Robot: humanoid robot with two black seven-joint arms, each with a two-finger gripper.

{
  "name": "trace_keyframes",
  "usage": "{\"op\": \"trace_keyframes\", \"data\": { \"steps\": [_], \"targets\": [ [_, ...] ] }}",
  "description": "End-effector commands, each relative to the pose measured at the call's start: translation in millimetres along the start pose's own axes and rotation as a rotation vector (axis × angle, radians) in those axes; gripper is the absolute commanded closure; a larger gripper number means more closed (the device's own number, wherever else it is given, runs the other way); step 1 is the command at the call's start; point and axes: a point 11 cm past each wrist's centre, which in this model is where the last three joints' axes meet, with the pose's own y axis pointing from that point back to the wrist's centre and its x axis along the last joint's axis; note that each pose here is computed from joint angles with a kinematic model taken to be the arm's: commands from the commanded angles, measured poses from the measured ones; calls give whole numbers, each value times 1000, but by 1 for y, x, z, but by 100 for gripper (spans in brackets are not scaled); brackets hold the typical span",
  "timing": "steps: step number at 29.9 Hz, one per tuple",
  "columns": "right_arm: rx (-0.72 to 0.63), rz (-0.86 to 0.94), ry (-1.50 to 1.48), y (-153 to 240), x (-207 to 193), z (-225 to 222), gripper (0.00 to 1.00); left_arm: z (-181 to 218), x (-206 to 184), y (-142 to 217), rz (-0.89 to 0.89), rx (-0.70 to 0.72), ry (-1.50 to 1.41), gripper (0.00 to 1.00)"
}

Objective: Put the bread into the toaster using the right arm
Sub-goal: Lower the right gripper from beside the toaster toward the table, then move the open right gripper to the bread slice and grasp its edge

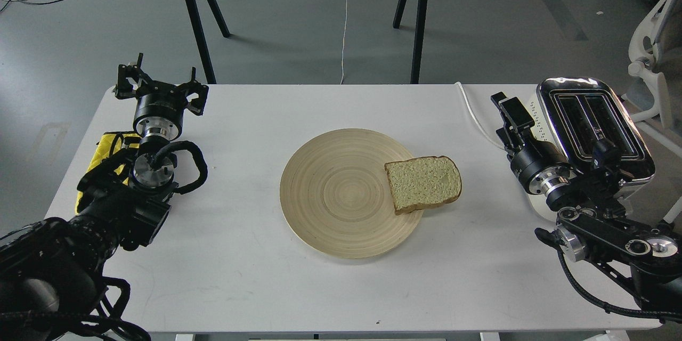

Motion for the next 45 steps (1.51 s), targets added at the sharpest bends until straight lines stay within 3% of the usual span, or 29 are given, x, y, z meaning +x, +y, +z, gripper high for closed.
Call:
{"op": "trace_keyframes", "data": {
  "steps": [1, 17, 25, 31, 39, 45],
  "targets": [
    [-31, -13, 31, 7, -2, 12, 0, 0, 0, 0, 0, -1, 0, 0],
    [-129, -161, 94, 34, -44, 51, 0, 0, 0, 0, 0, 0, 0, 0],
    [-112, -219, 58, 33, -80, 46, 4, 0, 0, 0, 0, 0, 0, 0],
    [-109, -229, 51, 32, -86, 45, 28, 0, 1, 0, 2, 0, 0, 0],
    [-99, -223, 47, 31, -84, 43, 76, 0, 0, 0, 0, 0, 0, 0],
    [-97, -207, 48, 30, -79, 42, 98, 0, 0, 0, 0, 0, 0, 0]
  ]
}}
